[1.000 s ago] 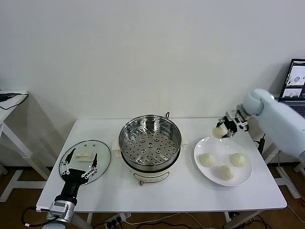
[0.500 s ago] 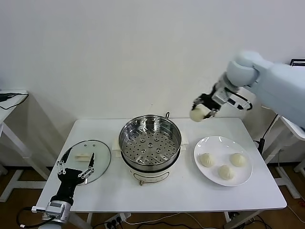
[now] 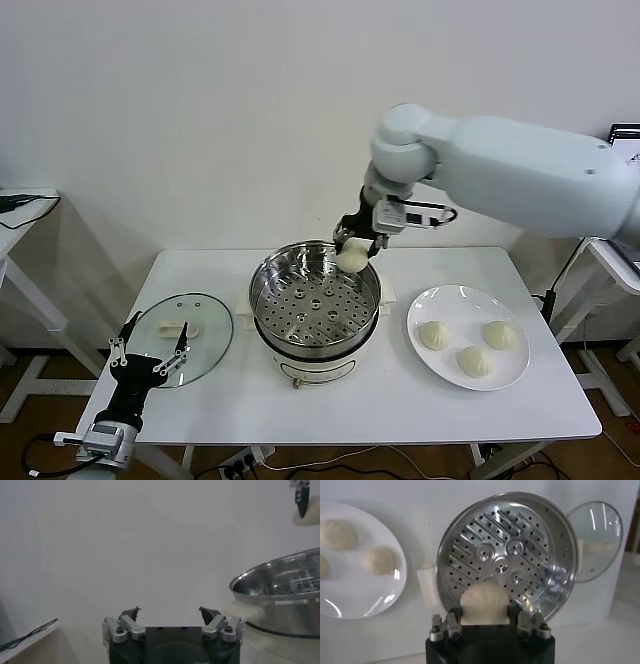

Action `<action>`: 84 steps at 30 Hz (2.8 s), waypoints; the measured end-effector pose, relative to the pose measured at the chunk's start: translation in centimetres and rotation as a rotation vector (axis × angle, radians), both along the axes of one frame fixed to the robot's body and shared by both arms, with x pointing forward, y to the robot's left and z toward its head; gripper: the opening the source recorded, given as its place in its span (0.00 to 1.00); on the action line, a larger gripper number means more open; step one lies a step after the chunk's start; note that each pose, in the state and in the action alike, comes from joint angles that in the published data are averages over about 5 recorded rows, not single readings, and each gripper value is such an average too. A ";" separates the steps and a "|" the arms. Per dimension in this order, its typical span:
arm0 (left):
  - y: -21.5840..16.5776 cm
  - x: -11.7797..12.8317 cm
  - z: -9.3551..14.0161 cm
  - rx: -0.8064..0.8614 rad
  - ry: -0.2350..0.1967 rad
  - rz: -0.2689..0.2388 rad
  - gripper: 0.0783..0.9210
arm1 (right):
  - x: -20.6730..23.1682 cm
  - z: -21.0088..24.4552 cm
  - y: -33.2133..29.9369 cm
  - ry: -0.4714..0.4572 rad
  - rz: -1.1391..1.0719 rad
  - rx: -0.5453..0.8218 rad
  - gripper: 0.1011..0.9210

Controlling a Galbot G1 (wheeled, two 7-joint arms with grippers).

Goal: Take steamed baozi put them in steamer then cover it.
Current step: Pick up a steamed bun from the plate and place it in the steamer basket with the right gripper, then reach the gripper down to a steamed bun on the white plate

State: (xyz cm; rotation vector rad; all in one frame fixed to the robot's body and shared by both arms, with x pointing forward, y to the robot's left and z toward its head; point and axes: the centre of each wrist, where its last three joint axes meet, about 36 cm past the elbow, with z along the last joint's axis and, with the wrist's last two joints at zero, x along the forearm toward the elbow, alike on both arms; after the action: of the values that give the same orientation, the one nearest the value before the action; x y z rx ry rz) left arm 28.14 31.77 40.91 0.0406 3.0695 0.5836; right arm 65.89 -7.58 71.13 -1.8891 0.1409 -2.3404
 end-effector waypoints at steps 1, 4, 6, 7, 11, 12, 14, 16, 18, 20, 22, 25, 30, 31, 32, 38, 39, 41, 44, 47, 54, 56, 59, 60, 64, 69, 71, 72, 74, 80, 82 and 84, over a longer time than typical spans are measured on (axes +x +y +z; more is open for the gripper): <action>0.1 0.0 0.0 0.000 0.001 0.002 0.88 | 0.4 -0.4 0.5 0.001 0.008 -0.003 0.65; 0.5 0.0 -0.1 -0.002 0.003 0.005 0.88 | 1.5 -1.7 1.8 0.006 0.027 -0.008 0.65; 0.6 -0.1 -0.2 -0.003 0.003 0.005 0.88 | 2.2 -2.5 2.6 0.009 0.036 -0.009 0.65; 0.7 -0.1 -0.2 -0.004 0.003 0.006 0.88 | 2.5 -2.9 2.9 0.011 0.038 -0.008 0.65; 0.9 -0.1 -0.2 -0.005 0.003 0.007 0.88 | 3.8 -4.4 3.9 0.020 0.036 -0.004 0.65; 0.9 -0.1 -0.2 -0.005 0.003 0.008 0.88 | 4.1 -4.7 4.0 0.023 0.033 -0.003 0.65; 1.1 -0.2 -0.3 -0.005 0.004 0.010 0.88 | 4.6 -5.5 4.3 0.030 0.027 -0.002 0.65; 1.1 -0.2 -0.3 -0.005 0.005 0.011 0.88 | 5.0 -6.1 4.5 0.036 0.020 -0.001 0.65; 1.2 -0.2 -0.3 -0.005 0.004 0.010 0.88 | 5.3 -6.8 4.6 0.042 0.013 -0.002 0.65; 1.2 -0.2 -0.3 -0.005 0.003 0.010 0.88 | 5.5 -7.5 4.7 0.048 0.008 -0.002 0.65; 1.3 -0.2 -0.3 -0.005 0.003 0.009 0.88 | 5.7 -8.0 4.7 0.054 0.001 -0.002 0.65; 1.3 -0.2 -0.4 -0.005 0.005 0.009 0.88 | 6.0 -8.8 4.7 0.062 -0.008 0.000 0.65; 1.5 -0.2 -0.5 -0.004 0.006 0.010 0.88 | 6.3 -9.8 4.6 0.070 -0.022 0.003 0.66; 1.5 -0.2 -0.5 -0.004 0.006 0.010 0.88 | 6.4 -9.9 4.6 0.070 -0.024 0.004 0.68; 1.5 -0.2 -0.5 -0.004 0.006 0.010 0.88 | 6.4 -9.9 4.5 0.071 -0.026 0.005 0.71; 1.5 -0.2 -0.6 -0.005 0.006 0.009 0.88 | 6.6 -9.8 4.2 0.070 -0.037 0.020 0.86; 1.4 -0.2 -0.6 -0.006 0.006 0.009 0.88 | 6.6 -9.6 4.1 0.069 -0.039 0.026 0.87; 1.4 -0.3 -0.6 -0.006 0.006 0.008 0.88 | 6.5 -9.0 4.0 0.067 -0.045 0.039 0.88; 1.3 -0.4 -0.6 -0.006 0.005 0.006 0.88 | 6.3 -7.5 3.5 0.061 -0.060 0.064 0.88; 1.1 -0.5 -0.5 -0.006 0.004 0.002 0.88 | 6.0 -5.1 2.2 0.053 -0.099 0.090 0.88; 0.3 -0.8 0.0 -0.005 -0.001 -0.008 0.88 | 4.3 0.5 -4.5 0.067 -0.309 0.156 0.88; 0.1 -0.9 0.2 -0.001 -0.004 -0.013 0.88 | 3.7 1.2 -7.2 0.085 -0.399 0.176 0.88; -0.2 -1.0 0.5 0.005 -0.010 -0.020 0.88 | 2.8 1.3 -11.5 0.122 -0.552 0.212 0.88; -0.3 -1.0 0.6 0.006 -0.013 -0.022 0.88 | 2.5 1.1 -12.9 0.134 -0.604 0.225 0.88; -0.8 -1.1 0.8 0.008 -0.019 -0.030 0.88 | 1.3 -0.3 -17.8 0.177 -0.794 0.267 0.88; -1.1 -1.1 0.9 0.007 -0.023 -0.035 0.88 | -0.1 -3.8 -22.3 0.228 -0.999 0.288 0.88; -1.2 -1.0 0.9 0.006 -0.026 -0.036 0.88 | -0.4 -5.3 -23.6 0.247 -1.066 0.288 0.88; -1.2 -1.0 0.9 0.005 -0.026 -0.036 0.88 | -0.6 -6.0 -24.2 0.256 -1.096 0.287 0.88; -1.3 -0.9 0.9 0.002 -0.028 -0.036 0.88 | -0.8 -7.4 -25.2 0.272 -1.149 0.285 0.88; -1.2 -0.6 0.6 0.000 -0.025 -0.032 0.88 | -1.0 -11.5 -27.7 0.296 -1.274 0.282 0.88; -1.2 -0.6 0.5 0.001 -0.023 -0.031 0.88 | -1.0 -12.8 -28.3 0.300 -1.306 0.281 0.88; -1.1 -0.5 0.4 0.002 -0.022 -0.030 0.88 | -1.0 -14.1 -28.7 0.304 -1.334 0.281 0.88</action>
State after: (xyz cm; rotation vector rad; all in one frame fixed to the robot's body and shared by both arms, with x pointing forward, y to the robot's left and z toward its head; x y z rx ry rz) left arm 27.64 30.68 41.35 0.0796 3.0412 0.5813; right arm 64.92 -36.32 57.07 -2.2727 2.1842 -2.2289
